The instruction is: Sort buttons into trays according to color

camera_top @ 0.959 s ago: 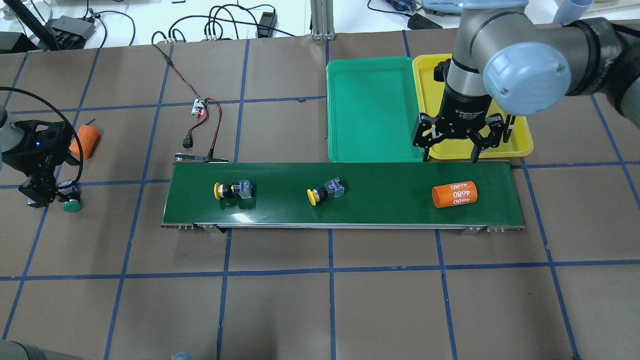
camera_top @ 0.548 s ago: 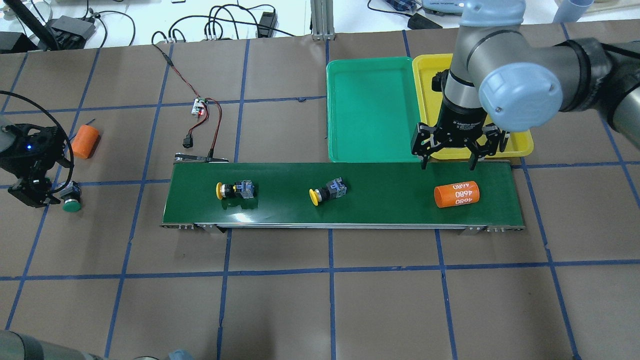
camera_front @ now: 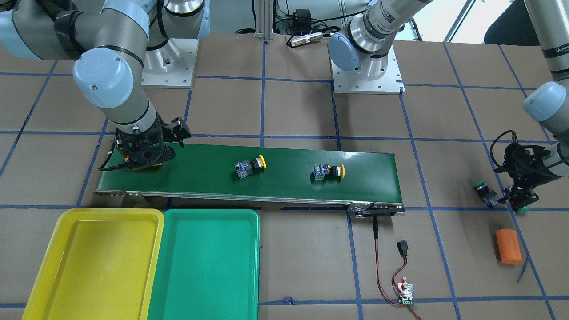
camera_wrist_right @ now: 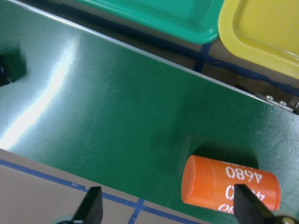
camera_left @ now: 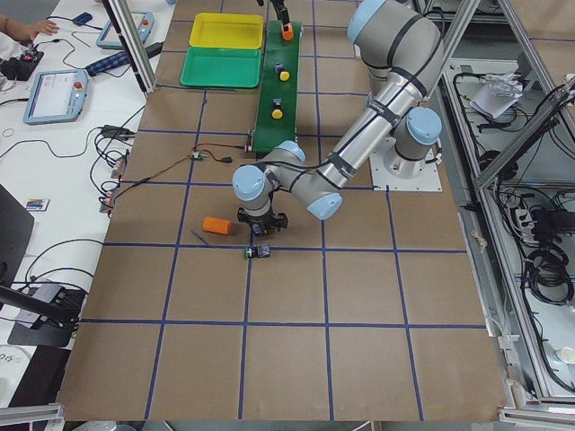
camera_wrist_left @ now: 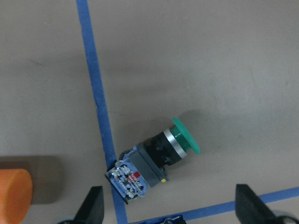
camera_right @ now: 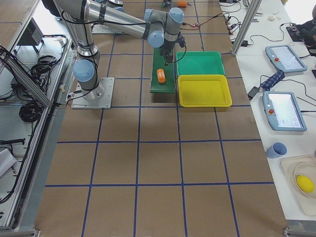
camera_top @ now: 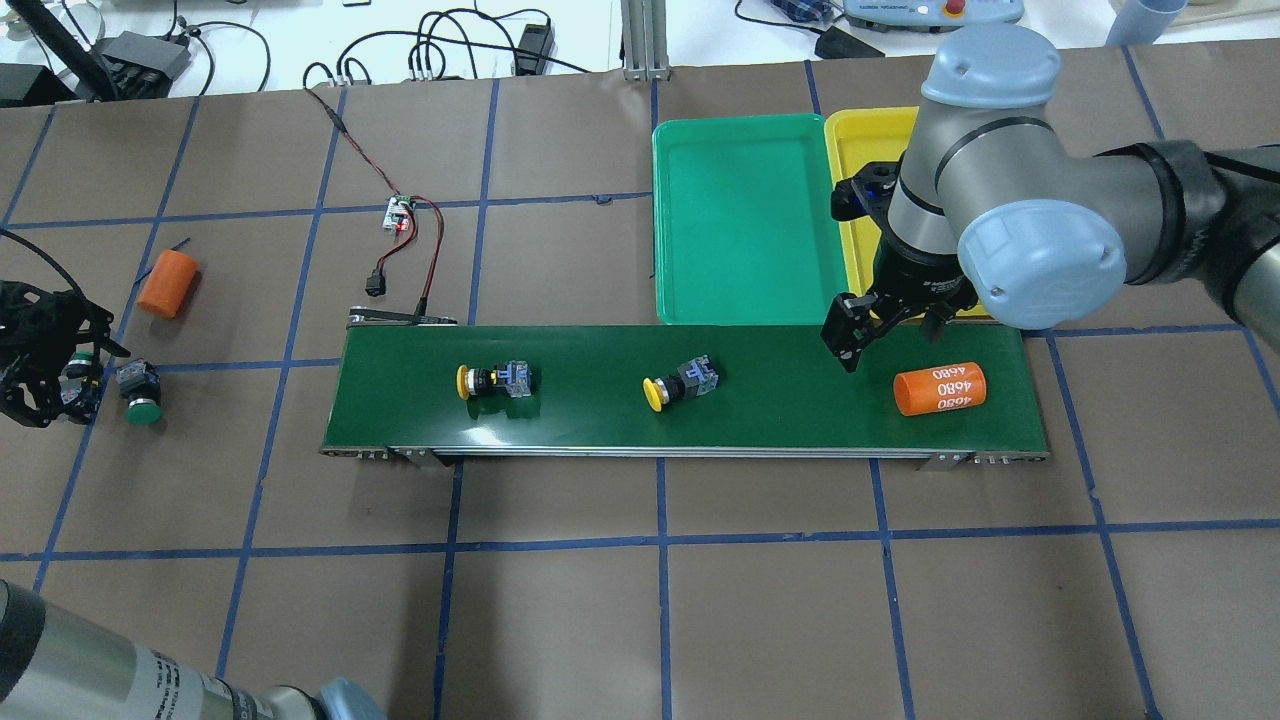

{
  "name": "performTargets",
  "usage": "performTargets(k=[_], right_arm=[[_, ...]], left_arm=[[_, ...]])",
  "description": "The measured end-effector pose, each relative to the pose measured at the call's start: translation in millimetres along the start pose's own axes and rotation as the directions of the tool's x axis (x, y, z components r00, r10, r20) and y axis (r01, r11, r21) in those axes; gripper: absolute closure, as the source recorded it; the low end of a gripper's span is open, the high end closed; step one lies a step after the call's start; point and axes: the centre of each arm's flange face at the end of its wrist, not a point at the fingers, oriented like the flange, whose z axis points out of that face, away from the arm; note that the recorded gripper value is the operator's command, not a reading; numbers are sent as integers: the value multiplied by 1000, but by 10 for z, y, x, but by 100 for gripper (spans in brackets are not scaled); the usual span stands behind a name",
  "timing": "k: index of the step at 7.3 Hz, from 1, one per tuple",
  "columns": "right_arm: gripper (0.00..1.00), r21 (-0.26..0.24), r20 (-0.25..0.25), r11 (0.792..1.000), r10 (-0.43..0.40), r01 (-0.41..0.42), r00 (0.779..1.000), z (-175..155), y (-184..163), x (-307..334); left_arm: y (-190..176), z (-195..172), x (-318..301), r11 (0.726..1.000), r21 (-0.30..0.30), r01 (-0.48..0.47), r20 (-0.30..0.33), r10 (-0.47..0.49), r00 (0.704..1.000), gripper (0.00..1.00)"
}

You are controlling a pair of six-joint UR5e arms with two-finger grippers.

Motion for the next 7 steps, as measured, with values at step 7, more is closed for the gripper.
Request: performTargets(k=[7], right_arm=[[4,36,-202,682,-711,731,674,469,236,-16]], left_arm=[[-154,132,-179,998,24,-51,-1,51,999,0]])
